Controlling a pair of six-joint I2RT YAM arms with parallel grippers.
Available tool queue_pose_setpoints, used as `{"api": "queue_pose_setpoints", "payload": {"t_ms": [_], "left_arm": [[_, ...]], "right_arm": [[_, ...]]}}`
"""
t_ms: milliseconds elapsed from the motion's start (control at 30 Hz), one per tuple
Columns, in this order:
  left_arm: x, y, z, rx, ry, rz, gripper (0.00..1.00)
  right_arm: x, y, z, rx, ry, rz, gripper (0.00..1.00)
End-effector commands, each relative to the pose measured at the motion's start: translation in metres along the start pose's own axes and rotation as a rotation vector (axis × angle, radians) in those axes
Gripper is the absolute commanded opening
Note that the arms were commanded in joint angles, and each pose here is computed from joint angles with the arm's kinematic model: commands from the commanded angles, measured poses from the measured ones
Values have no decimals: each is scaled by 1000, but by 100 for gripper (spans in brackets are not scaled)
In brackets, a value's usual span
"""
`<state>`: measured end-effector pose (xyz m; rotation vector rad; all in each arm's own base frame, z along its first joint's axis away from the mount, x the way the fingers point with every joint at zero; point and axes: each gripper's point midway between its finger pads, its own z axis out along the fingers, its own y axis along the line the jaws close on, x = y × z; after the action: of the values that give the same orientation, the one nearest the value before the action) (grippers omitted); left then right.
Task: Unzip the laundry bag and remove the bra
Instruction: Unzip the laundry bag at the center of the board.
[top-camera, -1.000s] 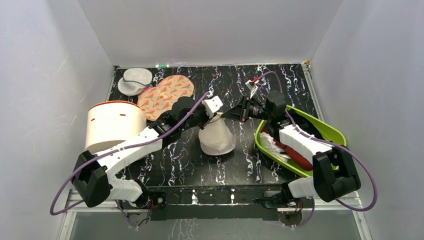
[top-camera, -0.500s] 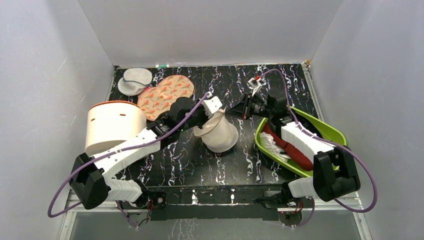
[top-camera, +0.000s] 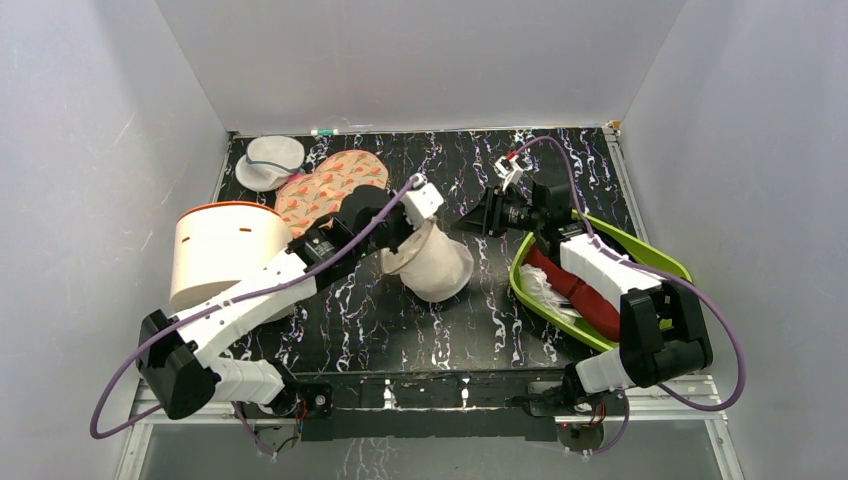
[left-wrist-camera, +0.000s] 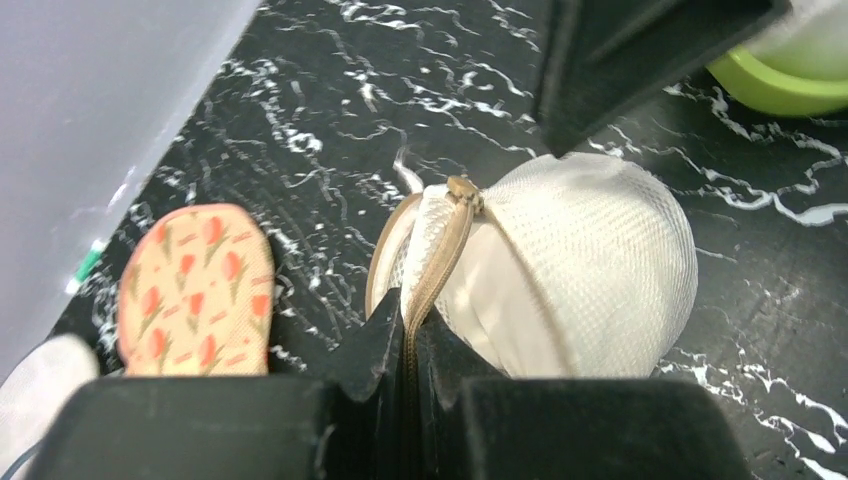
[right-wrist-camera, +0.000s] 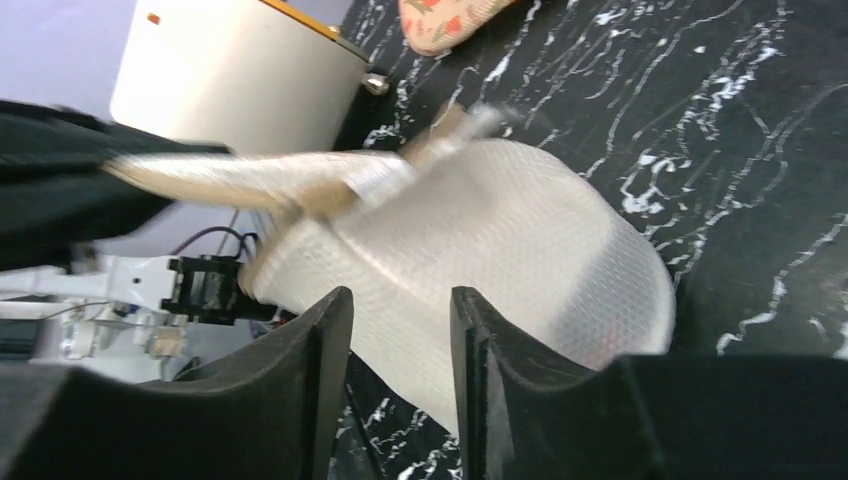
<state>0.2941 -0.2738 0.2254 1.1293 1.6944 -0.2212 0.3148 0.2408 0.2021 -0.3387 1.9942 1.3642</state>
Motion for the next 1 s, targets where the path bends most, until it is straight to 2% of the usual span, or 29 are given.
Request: {"api": "queue_pose_setpoints", "payload": {"t_ms": [0, 67, 100, 267, 400, 567, 800, 967], "left_arm": [[-18, 38, -39, -171, 94, -144, 0], [-16, 35, -49, -165, 150, -228, 0], [-14, 23, -62, -139, 249, -397, 0], [5, -7, -76, -81, 499, -598, 0], [12, -25, -83, -55, 628, -709, 0], [0, -17, -95, -122, 638, -794, 0], [-25, 1, -115, -285, 564, -1027, 0], [-15, 10, -119, -420, 524, -1150, 0]], "right_arm": [[-19, 2, -9, 51, -37, -123, 44], [-15, 2, -12, 61, -41, -142, 50], [-9, 7, -15, 31, -51, -151, 56], [10, 15, -17, -9, -41, -146, 62], [24, 25, -17, -32, -9, -175, 67], [38, 38, -15, -51, 13, -220, 74], [66, 70, 9, -76, 81, -294, 81], [76, 84, 24, -22, 92, -326, 85]]}}
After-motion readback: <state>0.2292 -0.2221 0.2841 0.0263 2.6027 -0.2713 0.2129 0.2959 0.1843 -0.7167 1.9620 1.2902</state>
